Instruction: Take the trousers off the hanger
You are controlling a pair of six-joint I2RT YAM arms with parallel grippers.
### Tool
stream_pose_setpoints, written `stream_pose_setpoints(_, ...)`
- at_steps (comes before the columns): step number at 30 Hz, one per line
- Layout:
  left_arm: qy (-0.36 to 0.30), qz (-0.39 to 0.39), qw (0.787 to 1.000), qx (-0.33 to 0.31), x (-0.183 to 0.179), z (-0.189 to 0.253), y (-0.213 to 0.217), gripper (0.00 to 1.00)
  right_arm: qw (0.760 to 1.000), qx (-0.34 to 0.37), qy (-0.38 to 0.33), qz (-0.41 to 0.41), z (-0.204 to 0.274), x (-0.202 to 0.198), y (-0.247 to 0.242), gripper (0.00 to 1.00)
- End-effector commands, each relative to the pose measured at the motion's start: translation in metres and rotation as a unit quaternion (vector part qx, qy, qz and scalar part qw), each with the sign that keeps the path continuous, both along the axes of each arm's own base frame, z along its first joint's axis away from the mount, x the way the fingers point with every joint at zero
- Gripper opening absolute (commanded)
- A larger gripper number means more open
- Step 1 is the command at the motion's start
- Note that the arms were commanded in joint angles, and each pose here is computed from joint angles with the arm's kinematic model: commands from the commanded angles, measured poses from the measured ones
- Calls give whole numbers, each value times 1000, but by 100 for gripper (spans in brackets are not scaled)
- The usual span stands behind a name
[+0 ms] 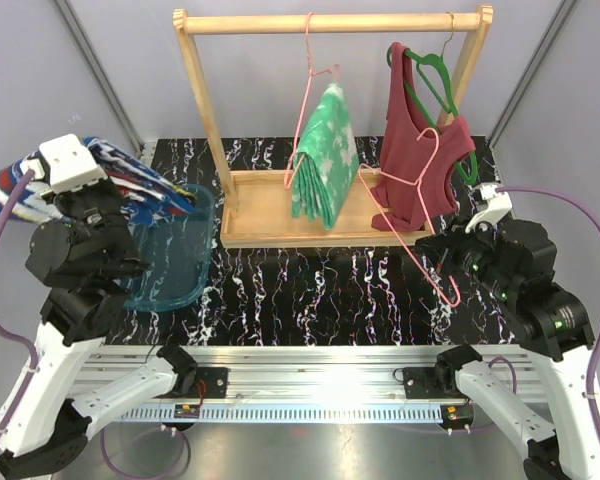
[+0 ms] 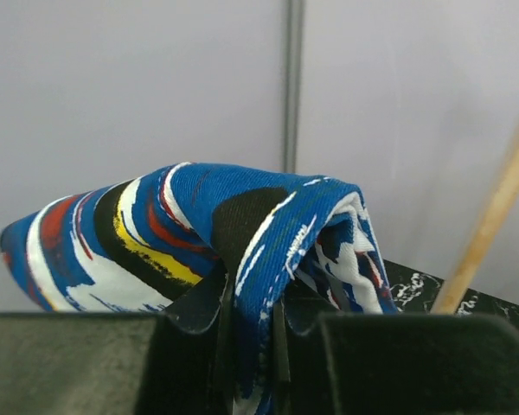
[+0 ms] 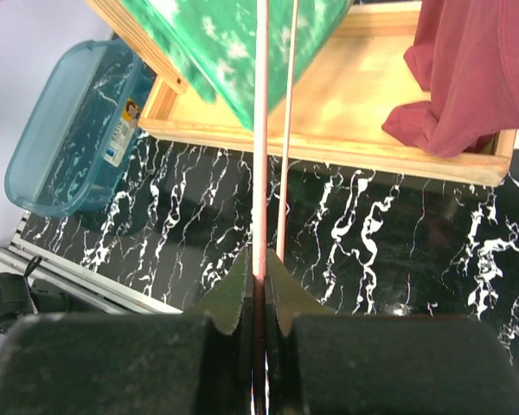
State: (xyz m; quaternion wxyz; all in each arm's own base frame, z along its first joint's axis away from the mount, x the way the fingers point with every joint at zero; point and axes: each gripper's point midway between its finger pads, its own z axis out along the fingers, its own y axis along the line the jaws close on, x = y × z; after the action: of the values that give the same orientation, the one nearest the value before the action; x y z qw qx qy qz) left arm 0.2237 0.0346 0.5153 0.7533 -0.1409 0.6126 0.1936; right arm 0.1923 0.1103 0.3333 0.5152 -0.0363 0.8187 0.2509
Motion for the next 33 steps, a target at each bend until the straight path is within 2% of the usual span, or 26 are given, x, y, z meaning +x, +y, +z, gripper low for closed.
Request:
stream_pose_setpoints(1,-14,26,1000,-8,3,-8,4,0,998,28,-55,14,34,0,6,0)
stream_pose_setpoints(4,12,70,997,13,15,-33,14,0,998,33,-57,22,35,-3,8,0)
stream_pose_setpoints(8,47,125,991,-3,28,-72,42,0,997,36,-61,30,36,-7,10,0)
stream_pose_setpoints(14,81,202,976,-16,17,-109,74,0,995,46,-74,40,41,-12,12,0)
stream_pose_setpoints(21,130,192,973,9,15,-121,73,0,993,57,-86,53,49,-14,17,0)
stream_pose_setpoints(24,166,166,971,40,19,-124,68,0,992,60,-90,57,51,-13,19,0)
stream_pose_setpoints(28,228,151,959,72,11,-132,64,0,991,63,-97,61,53,-14,20,0)
stream_pose_setpoints(33,262,193,939,112,-12,-112,70,0,991,56,-105,63,51,-16,18,0)
